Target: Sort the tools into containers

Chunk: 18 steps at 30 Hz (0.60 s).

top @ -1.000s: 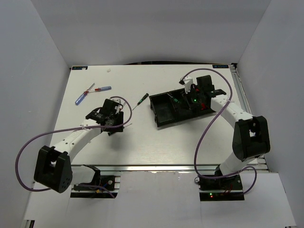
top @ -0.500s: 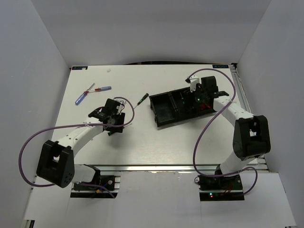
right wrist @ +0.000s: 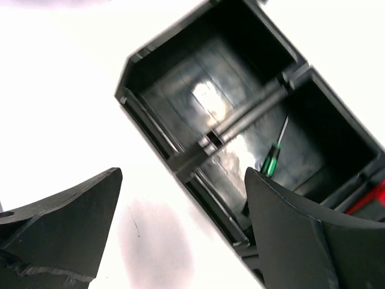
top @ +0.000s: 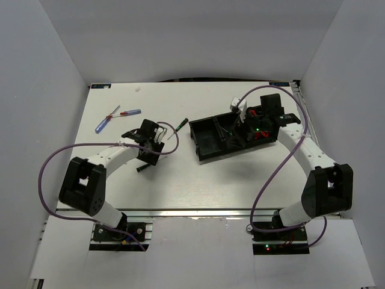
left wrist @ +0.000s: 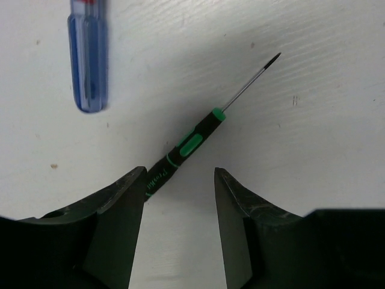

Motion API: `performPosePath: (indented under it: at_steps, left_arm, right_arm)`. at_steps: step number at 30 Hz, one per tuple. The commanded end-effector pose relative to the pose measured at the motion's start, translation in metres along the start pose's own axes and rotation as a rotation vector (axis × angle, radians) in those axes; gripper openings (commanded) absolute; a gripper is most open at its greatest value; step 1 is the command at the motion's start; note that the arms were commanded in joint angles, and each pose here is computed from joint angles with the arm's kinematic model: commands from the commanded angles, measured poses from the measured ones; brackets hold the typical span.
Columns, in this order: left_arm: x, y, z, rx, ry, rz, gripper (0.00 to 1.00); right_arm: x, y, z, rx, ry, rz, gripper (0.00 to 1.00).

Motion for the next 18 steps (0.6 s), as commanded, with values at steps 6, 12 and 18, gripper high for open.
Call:
performPosePath:
  at_steps: [6,12,18]
  left_arm:
    - [0.001,-0.015,0.013,0.035,-0.167,-0.087,0.57]
    - [0.0,-0.029,0.007,0.08,-0.173,-0.098,0.54]
    - [-0.001,-0.034,0.001,0.092,-0.128,-0.123,0.35]
  right_arm:
    - [0.012,0.015,0.023,-0.096,0.149,0.088,0.89]
    - [0.018,0.022,0.029,-0.143,0.207,0.087,0.89]
    - [0.021,0.027,0.037,-0.175,0.238,0.087,0.89]
Point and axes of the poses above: each gripper's point midway between its finger pads, its own y axis back along the fingers, its own x axis along the line the jaws close on, z = x × y, the point moved 10 cm from there along y, back along the fingers, and after that the axes turned 3 degrees about -y, right-handed, at the moved point
